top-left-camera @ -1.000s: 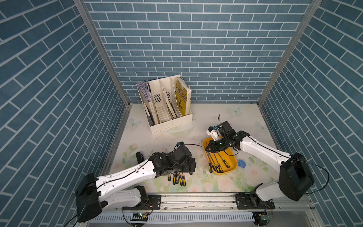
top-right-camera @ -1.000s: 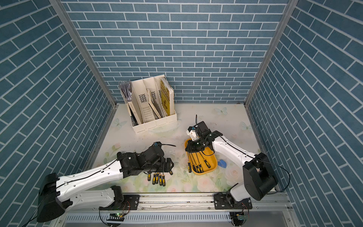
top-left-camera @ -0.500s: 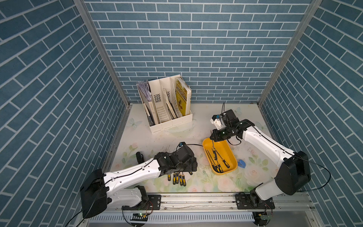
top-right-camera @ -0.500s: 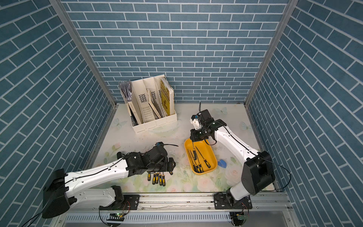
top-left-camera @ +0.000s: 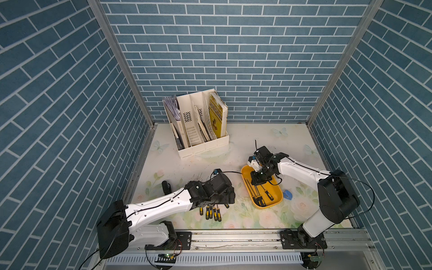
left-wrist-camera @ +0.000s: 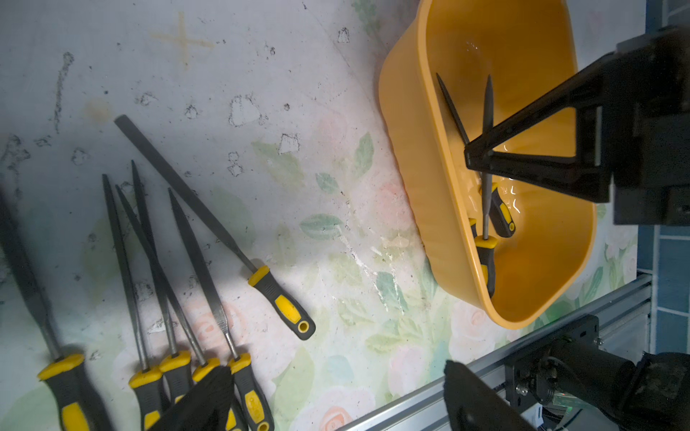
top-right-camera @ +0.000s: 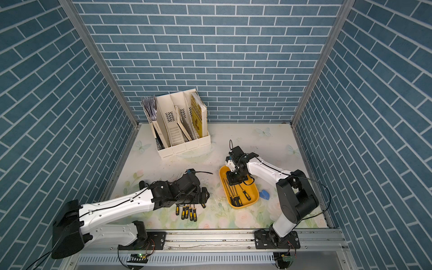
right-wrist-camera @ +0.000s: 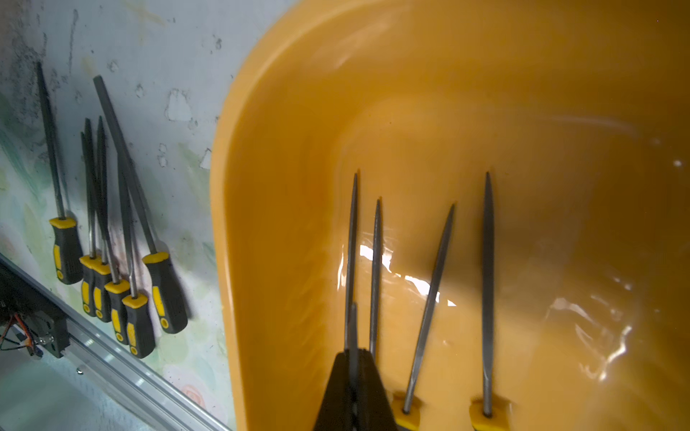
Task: Put the file tool into the storage box
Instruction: Place the file tool in the storage box, then adjust the storage box at the center of the board.
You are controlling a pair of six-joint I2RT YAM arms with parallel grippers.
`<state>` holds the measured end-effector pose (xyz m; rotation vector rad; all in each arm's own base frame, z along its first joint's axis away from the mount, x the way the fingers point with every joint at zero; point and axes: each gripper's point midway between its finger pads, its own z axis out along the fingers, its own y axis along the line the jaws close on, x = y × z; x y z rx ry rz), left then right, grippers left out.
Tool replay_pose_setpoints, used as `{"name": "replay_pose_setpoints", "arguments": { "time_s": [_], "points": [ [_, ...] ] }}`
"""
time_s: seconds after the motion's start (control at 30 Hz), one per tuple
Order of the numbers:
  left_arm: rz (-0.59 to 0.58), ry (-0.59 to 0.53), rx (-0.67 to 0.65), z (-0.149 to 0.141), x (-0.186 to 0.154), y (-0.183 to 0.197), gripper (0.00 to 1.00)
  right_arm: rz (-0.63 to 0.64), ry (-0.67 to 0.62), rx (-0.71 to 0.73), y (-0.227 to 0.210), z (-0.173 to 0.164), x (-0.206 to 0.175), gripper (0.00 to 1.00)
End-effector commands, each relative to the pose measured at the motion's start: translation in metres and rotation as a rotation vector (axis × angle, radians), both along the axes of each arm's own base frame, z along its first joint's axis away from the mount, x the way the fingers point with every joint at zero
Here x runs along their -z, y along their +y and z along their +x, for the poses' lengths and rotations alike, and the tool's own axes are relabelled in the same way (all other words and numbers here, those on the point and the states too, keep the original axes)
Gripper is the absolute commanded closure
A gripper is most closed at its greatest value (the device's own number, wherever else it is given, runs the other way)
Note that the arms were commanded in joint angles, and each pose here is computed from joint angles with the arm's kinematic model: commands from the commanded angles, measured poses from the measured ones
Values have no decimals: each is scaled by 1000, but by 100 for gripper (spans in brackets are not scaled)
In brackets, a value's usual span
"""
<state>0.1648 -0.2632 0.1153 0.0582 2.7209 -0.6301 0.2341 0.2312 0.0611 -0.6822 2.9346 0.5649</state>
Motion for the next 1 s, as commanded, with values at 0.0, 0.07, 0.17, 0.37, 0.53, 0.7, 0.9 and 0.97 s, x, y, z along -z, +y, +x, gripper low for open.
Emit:
{"name": "replay_pose_setpoints", "arguments": {
  "time_s": [0.0,0.07,0.17,0.37,0.53,0.7,0.9,0.97],
  "points": [
    [25,-2,-18,0,3,9,7,-6,20,-11,1,-6,12,100],
    [28,-1,-16,-1,4,10,8,-5,26,-5,2,-8,15,94],
    [27,-4,-19,0,4,10,7,23,35,-1,9,-10,17,84],
    [29,-5,-24,-2,5,14,7,61,38,7,23,-7,17,65],
    [36,-6,-30,-4,6,20,7,66,18,35,31,6,15,63],
    [37,-8,-29,-5,7,23,7,105,8,80,45,25,11,62],
    [40,1,-27,-6,10,23,7,172,2,157,61,50,3,62],
    [40,5,-22,-7,12,21,7,187,0,187,62,58,1,62]
  ]
}}
